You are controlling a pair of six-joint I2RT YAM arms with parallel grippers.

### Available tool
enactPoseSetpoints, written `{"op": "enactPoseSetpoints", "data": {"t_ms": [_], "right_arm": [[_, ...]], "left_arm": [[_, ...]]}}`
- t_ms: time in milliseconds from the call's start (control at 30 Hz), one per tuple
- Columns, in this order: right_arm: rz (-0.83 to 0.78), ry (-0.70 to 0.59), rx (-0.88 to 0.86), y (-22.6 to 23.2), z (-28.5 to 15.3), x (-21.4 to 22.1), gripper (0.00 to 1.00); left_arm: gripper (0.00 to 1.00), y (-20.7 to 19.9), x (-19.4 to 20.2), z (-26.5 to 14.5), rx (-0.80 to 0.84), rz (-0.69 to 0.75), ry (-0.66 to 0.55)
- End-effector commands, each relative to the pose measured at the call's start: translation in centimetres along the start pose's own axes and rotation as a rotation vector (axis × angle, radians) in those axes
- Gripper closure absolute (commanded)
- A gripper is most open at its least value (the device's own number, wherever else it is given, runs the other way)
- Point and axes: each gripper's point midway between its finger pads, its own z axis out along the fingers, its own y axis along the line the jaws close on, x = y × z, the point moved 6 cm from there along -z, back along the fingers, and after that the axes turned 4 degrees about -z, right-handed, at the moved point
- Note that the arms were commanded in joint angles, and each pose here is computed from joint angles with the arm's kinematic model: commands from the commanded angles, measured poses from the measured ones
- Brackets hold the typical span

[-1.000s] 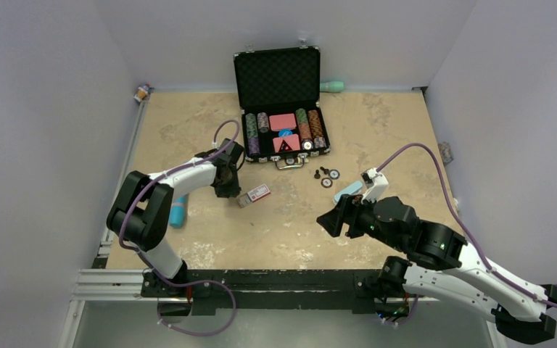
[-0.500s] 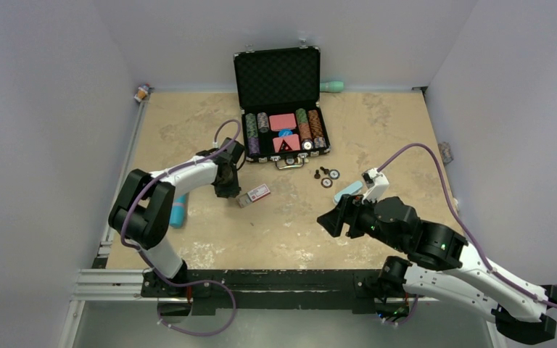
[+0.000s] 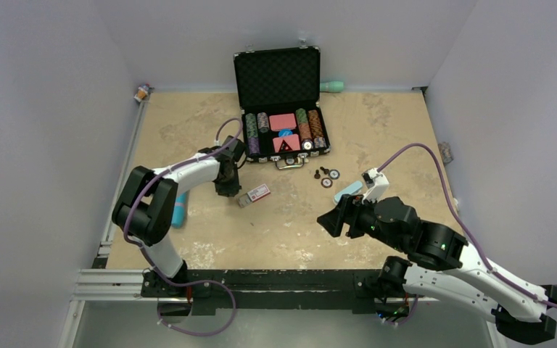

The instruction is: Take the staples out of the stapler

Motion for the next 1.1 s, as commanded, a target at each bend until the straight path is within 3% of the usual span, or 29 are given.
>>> {"op": "enactPoseSetpoints", "data": {"t_ms": [0, 300, 700, 1067], "right_arm": [[0.009, -0.031, -0.005, 0.3, -0.4, -0.8, 0.22], [0.008, -0.032, -0.008, 0.3, -0.5, -0.8, 0.22], [0.008, -0.032, -0.009, 0.3, -0.5, -0.8, 0.22], [0.02, -0.051, -0.012, 0.3, -0.9, -1.1, 0.23]], "left_arm": [[0.76, -0.4, -0.5, 0.8, -0.002, 0.017, -0.007], [0.8, -0.4, -0.5, 0.3, 0.011, 0.024, -0.006], [0.83, 0.0, -1.1, -3.7, 0.066, 0.038, -0.056], [0.86, -0.6, -0.9, -7.4, 0.123, 0.18, -0.116]]}}
